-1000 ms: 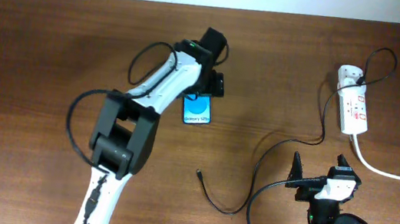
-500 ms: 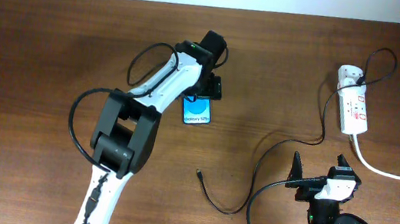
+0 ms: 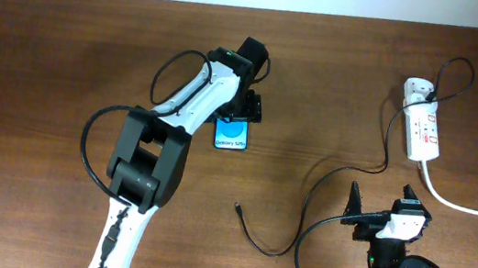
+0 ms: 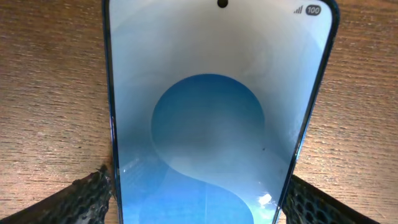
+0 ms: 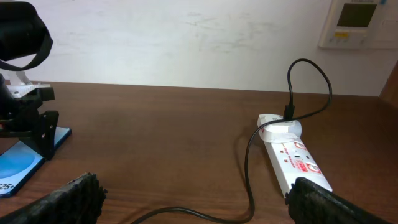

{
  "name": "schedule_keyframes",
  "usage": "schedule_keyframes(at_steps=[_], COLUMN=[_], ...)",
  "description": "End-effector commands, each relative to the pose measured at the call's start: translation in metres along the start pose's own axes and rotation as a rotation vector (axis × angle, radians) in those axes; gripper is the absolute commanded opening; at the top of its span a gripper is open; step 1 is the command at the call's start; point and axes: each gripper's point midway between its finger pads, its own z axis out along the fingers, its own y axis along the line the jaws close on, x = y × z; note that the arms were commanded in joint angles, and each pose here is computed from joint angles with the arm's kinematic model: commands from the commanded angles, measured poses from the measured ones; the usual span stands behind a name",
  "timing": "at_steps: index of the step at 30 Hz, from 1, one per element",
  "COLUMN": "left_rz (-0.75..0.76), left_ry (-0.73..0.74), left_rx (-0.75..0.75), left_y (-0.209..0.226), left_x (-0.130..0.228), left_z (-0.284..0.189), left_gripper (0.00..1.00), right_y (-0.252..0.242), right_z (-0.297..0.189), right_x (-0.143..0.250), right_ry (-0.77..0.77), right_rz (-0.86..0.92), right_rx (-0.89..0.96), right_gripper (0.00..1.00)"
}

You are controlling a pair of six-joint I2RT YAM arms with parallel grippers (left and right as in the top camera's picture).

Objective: Plug charger to phone and switch on socket
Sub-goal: 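Lower the left gripper and grasp the blue phone's edge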

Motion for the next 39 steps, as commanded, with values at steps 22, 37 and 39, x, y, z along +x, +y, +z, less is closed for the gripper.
schedule_keyframes(at_steps=[22, 37, 39], left_rz=[0.071, 0.07, 0.068], left_ry=[0.023, 0.026, 0.024], left_rx=[-0.006, -0.008, -0.007], left_y=[0.0021, 0.0028, 0.003], left_x=[0.0025, 0.0029, 0.0014], left_z=[0.0119, 0.0111, 0.0085], left_gripper=[0.85, 0.83, 0.83], right_y=[-0.0037, -0.0037, -0.0037], right_z=[0.0, 0.0, 0.0], right_x=[0.0026, 0.0026, 0.0026], right_ry=[0.005, 0.005, 0.005], right_rz=[0.006, 0.006, 0.006], right_rx=[0.019, 0.019, 0.019], right_gripper=[0.98, 0.98, 0.99])
